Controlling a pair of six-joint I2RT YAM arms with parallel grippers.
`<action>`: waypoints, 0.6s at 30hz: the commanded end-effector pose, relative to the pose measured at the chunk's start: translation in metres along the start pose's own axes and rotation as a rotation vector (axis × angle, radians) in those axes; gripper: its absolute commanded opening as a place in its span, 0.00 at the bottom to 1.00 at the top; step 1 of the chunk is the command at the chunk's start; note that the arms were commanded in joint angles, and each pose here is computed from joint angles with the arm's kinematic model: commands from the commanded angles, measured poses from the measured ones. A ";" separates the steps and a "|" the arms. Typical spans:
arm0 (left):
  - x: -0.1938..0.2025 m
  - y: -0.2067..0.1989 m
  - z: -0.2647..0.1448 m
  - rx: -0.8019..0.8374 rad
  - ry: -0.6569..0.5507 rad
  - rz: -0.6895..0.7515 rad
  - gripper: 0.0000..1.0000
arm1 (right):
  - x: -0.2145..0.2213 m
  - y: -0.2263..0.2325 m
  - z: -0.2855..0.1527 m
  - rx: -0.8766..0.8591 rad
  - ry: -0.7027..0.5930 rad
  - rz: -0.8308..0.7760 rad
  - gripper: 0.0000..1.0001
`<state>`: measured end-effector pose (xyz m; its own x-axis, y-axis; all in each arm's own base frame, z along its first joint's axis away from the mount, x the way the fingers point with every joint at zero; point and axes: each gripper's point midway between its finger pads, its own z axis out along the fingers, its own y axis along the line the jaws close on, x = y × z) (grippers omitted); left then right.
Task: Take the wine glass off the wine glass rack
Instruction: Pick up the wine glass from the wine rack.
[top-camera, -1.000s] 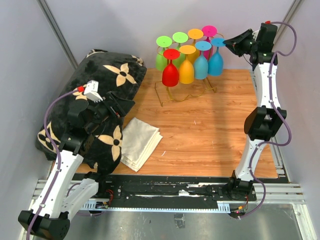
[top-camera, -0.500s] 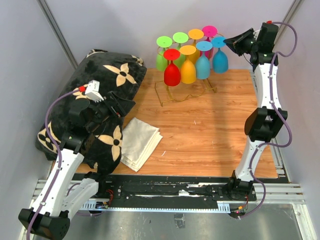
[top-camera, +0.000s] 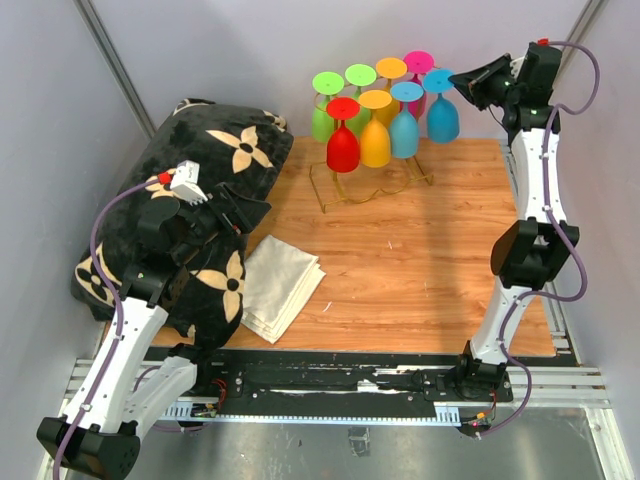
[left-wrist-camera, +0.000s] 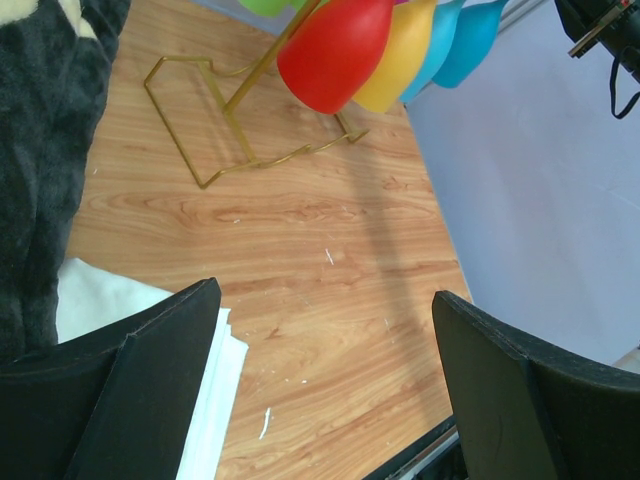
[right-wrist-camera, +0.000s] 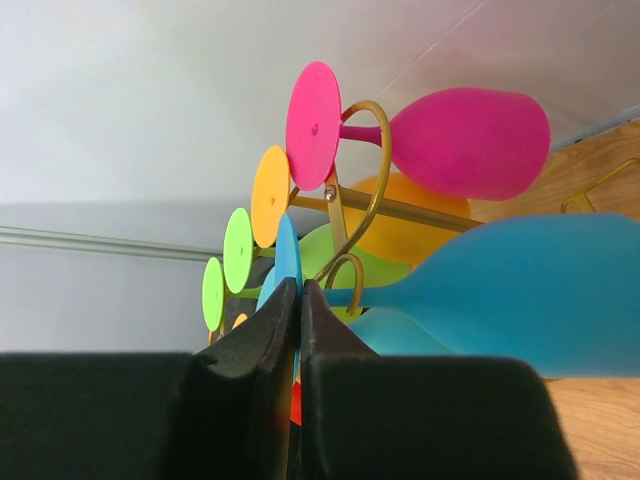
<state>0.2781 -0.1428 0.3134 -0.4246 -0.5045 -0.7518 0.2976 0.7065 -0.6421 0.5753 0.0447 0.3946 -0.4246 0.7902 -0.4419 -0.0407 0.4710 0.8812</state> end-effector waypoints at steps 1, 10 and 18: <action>-0.006 -0.012 -0.004 0.032 -0.011 0.006 0.92 | 0.003 0.028 -0.014 -0.058 -0.013 -0.026 0.04; -0.009 -0.013 -0.005 0.028 -0.023 0.007 0.94 | 0.008 0.030 -0.025 -0.070 -0.019 -0.035 0.04; -0.010 -0.012 -0.005 0.026 -0.032 0.007 0.98 | 0.007 0.030 -0.031 -0.064 -0.052 -0.051 0.04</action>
<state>0.2783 -0.1423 0.3135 -0.4234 -0.5075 -0.7504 0.2939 0.7066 -0.6437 0.5535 0.0461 0.3973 -0.4064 0.7959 -0.4488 -0.0510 0.4707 0.8808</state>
